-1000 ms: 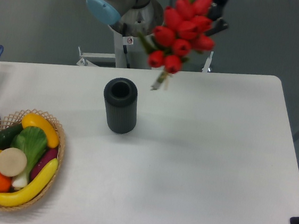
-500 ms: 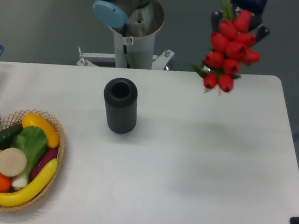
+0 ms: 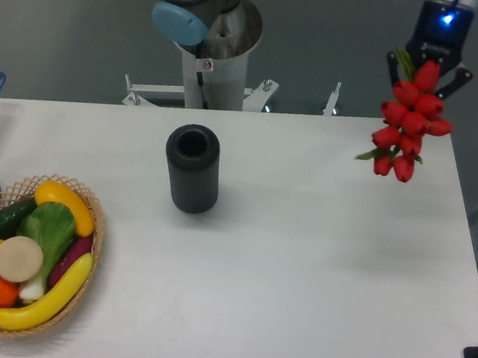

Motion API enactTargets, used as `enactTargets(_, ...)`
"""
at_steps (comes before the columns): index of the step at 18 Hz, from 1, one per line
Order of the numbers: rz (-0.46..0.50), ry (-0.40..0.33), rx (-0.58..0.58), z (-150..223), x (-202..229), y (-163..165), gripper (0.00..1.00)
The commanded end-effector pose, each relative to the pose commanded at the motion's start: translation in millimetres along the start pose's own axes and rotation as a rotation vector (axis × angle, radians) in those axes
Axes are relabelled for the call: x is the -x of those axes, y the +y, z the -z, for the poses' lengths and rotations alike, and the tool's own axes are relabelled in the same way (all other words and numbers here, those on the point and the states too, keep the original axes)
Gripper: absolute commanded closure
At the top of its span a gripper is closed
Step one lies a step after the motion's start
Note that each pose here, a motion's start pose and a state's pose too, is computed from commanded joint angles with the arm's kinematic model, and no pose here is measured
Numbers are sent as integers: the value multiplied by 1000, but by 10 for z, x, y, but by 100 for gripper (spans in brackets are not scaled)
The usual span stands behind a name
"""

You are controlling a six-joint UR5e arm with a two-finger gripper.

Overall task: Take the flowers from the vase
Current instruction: 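Carry the tulips away from the vase and hold them aloft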

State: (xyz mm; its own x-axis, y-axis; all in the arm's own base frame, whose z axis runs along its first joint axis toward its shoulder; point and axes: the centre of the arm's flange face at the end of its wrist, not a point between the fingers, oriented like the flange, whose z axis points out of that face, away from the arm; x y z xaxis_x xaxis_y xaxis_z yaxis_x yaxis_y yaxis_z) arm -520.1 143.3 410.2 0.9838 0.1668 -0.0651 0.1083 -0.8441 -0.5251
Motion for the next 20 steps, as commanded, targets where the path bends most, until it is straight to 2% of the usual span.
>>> enactTargets(4,-50,-6,56,-44,53,-231,82)
enactTargets(10,-172,-19,294,-476,136,-890,81)
enactTargets(16,-210,-15,401,-812,79,-1154,82)
enactTargets(20,-219,1,407,-944,74,-1154,82)
